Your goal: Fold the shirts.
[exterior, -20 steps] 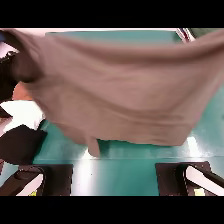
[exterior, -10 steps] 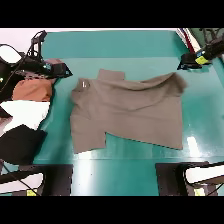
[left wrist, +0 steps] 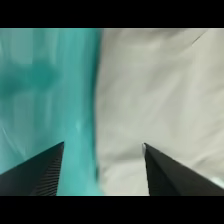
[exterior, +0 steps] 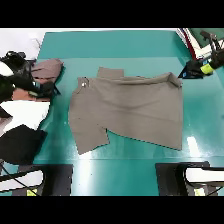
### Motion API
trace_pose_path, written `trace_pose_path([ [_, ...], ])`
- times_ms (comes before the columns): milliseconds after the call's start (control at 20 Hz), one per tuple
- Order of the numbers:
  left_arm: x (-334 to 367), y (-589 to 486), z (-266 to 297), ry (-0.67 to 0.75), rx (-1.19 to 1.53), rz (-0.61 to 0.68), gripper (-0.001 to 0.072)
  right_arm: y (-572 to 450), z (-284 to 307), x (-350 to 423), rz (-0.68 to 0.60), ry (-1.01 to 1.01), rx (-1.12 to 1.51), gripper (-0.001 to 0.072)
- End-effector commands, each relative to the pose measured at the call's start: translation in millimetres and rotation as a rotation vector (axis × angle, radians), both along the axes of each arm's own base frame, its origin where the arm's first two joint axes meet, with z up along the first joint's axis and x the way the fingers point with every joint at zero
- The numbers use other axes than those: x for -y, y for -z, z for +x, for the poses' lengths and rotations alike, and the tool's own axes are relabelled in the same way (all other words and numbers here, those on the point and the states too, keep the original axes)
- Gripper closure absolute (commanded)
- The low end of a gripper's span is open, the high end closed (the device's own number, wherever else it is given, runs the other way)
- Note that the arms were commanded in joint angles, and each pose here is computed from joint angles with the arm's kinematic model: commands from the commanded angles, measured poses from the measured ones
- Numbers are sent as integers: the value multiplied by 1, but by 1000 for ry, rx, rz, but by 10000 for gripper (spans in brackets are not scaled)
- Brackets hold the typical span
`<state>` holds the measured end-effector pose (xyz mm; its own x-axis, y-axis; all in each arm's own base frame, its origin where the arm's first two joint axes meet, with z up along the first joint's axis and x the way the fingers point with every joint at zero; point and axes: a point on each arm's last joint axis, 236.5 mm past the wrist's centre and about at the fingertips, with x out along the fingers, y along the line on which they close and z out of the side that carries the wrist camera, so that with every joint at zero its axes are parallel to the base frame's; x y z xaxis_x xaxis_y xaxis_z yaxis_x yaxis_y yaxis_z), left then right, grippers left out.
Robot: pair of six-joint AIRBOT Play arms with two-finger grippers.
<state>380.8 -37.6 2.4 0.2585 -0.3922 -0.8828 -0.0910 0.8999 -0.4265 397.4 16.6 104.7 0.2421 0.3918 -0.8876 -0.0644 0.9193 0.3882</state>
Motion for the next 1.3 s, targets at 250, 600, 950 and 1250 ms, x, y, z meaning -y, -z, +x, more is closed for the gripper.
trace_pose_path([
  [250,53,89,-69,-7,-132,-165,130,10,-51,-21,75,39,42,390],
  [600,77,74,-68,81,-99,-153,678,53,-110,22,-22,132,-117,390],
  [950,77,14,-44,98,87,-136,679,158,-240,64,50,429,-523,207],
  [1250,77,15,-44,99,87,-134,678,197,-261,18,92,351,-585,284],
])
